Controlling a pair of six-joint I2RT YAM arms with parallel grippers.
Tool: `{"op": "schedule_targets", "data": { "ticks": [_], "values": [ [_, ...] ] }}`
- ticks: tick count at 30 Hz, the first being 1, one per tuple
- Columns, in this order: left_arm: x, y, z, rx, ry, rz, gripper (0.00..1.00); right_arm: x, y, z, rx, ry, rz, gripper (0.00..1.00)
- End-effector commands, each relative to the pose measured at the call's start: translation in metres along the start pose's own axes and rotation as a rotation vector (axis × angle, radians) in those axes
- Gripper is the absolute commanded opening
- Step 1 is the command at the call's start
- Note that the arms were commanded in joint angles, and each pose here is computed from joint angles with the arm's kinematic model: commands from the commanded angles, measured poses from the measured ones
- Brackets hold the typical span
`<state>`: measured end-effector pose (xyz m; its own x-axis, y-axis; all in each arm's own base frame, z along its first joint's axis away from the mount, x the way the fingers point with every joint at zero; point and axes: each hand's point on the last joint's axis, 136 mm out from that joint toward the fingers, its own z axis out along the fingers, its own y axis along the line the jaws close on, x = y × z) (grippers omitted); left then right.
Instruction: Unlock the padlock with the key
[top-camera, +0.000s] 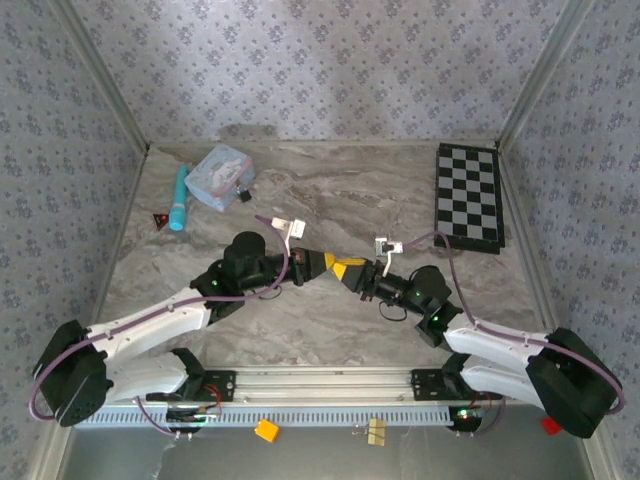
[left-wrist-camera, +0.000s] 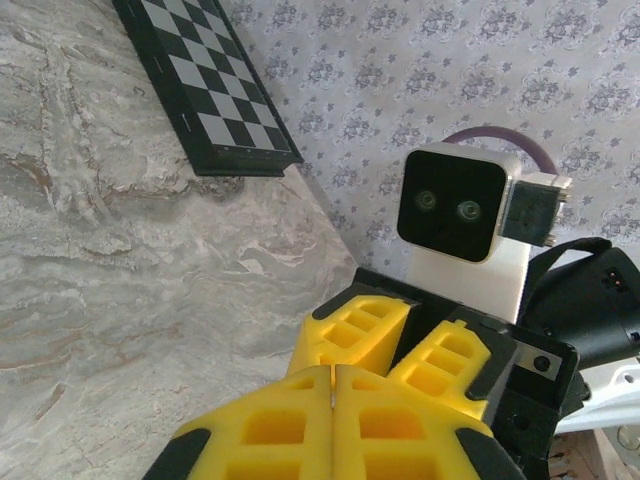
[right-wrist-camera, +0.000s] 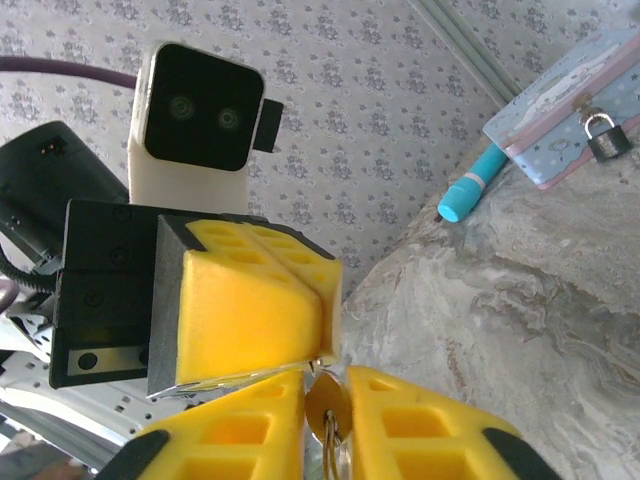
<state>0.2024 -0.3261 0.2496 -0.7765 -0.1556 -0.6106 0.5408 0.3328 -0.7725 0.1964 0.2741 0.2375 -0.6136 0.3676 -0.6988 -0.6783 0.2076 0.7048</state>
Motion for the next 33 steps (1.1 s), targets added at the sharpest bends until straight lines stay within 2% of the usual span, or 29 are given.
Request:
{"op": "schedule_targets", "data": {
  "ticks": [1,7,12,15,19,21,23,26,30,33],
  "values": [
    [-0.001,-0.002,-0.001,0.007,-0.010,0.025,0.00,-0.014,0.029,0.003,-0.107,-0.017,-0.045,0.13],
    [0.000,0.000,-0.001,0.002,-0.016,0.025,0.00,-0.020,0.032,0.001,-0.116,-0.031,-0.042,0.04],
    [-0.001,0.006,-0.003,-0.030,-0.024,0.029,0.09,-0.023,0.031,-0.002,-0.099,-0.046,-0.032,0.00],
    [-0.003,0.010,-0.003,-0.055,-0.034,0.031,0.20,-0.024,0.028,-0.003,-0.075,-0.044,-0.026,0.00],
    [-0.005,0.020,-0.005,-0.107,-0.050,0.029,0.55,-0.022,0.017,-0.002,-0.010,-0.024,-0.016,0.00],
    [-0.009,0.028,-0.010,-0.152,-0.070,0.019,0.66,-0.020,0.008,-0.002,0.043,-0.007,-0.014,0.00],
    [-0.020,0.042,-0.019,-0.166,-0.098,-0.049,0.72,-0.018,-0.002,-0.004,0.101,0.007,-0.015,0.00],
    [-0.039,0.055,-0.031,-0.150,-0.147,-0.110,0.77,-0.016,-0.015,-0.007,0.166,0.029,-0.019,0.00],
    [-0.049,0.070,-0.047,-0.278,-0.129,-0.026,0.85,-0.012,-0.031,-0.012,0.261,0.054,-0.012,0.00],
    [-0.062,0.094,-0.065,-0.410,-0.137,-0.011,0.90,-0.008,-0.040,-0.017,0.322,0.077,-0.016,0.00]
  ]
}}
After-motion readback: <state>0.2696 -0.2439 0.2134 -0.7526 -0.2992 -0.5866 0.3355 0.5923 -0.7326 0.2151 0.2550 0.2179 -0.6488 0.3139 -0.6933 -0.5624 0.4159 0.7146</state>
